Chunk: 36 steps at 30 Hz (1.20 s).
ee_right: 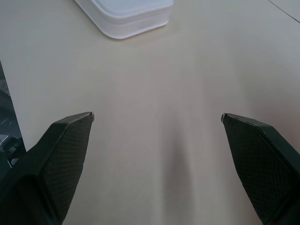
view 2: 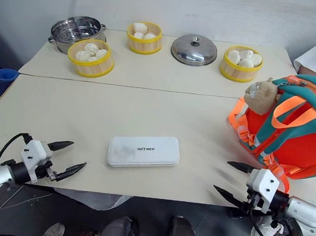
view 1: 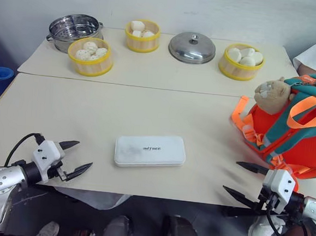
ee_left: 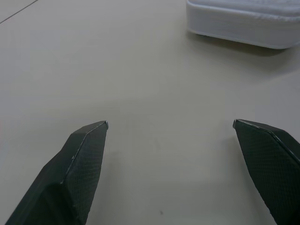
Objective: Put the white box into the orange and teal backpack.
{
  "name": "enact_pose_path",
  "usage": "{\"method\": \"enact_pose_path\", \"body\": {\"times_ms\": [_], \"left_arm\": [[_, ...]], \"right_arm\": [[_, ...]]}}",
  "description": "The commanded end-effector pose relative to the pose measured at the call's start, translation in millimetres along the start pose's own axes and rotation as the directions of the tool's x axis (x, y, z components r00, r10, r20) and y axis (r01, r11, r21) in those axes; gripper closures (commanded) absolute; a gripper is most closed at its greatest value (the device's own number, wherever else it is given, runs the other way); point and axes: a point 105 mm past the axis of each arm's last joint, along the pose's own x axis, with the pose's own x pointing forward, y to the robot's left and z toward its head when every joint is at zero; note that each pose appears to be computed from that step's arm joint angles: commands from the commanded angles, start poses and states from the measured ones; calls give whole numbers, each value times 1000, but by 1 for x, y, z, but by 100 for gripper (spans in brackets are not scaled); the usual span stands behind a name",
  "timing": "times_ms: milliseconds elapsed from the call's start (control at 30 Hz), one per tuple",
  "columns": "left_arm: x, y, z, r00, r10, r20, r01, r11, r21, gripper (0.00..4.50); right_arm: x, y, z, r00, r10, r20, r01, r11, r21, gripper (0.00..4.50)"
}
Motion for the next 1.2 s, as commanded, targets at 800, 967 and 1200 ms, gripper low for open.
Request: {"method": "enact_pose_path", "body": {"times_ms": [800, 967, 1200], "left_arm": [[63, -25, 50, 997, -13, 74, 26, 985, -169, 447], [77, -41, 56, 989, -115, 91, 129, 977, -167, 447], [91, -55, 61, 975, -194, 110, 209, 968, -142, 447]], "right_arm": [[120, -9, 39, 998, 19, -53, -21, 999, -40, 450], [117, 8, 42, 992, 115, -55, -116, 993, -20, 450], [98, 16, 41, 981, 166, -97, -166, 986, 11, 450]]}}
